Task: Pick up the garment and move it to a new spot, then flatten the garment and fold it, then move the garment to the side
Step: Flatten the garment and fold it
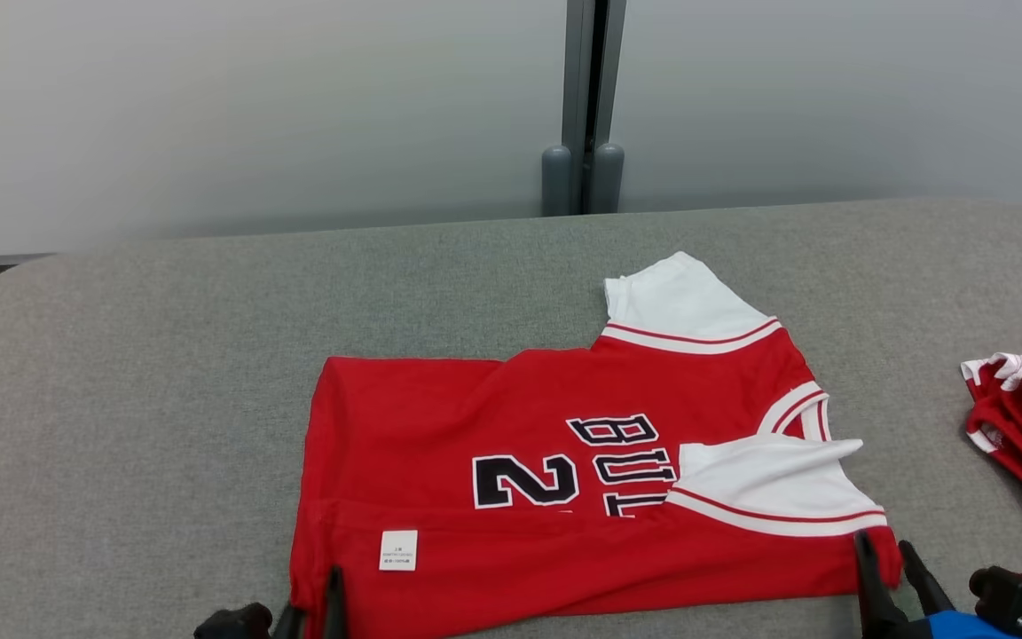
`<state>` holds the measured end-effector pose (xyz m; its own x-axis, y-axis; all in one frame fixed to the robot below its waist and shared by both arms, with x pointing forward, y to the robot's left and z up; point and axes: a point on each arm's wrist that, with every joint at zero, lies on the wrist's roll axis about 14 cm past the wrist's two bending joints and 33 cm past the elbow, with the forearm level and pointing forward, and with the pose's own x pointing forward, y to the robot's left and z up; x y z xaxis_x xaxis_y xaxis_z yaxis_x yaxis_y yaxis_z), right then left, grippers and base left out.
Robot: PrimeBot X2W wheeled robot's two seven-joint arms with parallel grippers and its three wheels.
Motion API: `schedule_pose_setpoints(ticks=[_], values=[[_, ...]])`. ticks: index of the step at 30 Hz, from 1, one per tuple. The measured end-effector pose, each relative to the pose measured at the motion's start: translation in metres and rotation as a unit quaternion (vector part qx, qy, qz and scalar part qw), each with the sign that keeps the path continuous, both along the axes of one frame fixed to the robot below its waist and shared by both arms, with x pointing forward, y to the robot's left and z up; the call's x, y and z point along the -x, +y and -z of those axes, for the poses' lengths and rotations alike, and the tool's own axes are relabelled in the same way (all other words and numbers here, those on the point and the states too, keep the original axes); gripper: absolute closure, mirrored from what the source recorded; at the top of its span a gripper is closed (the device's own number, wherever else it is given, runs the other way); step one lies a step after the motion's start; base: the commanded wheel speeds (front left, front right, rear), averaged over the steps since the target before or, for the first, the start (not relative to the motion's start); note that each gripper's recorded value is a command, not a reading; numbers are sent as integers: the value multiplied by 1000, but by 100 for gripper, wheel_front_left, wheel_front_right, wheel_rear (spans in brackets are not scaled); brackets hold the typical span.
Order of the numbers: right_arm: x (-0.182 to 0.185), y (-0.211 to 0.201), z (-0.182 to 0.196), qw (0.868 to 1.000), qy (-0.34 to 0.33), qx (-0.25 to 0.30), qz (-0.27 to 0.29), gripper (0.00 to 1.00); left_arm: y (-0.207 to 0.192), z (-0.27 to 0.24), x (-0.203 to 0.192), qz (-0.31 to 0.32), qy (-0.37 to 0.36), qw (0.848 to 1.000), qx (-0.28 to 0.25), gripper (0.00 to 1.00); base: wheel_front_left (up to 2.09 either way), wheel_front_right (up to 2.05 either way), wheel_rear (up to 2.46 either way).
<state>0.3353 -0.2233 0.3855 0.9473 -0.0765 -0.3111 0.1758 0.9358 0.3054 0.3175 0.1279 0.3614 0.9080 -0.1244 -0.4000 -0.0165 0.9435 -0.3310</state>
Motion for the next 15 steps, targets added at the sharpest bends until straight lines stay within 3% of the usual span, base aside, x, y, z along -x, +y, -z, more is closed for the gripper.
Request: schedule_pose_setpoints(ticks=[8, 15], values=[[-34, -7, -10, 1000, -15, 23, -9, 0, 6, -31, -66, -6, -59, 997, -39, 0, 0, 0, 0], [-65, -5, -9, 999, -19, 36, -27, 0, 1, -34, -141, 15, -53, 997, -58, 0, 0, 0, 0]])
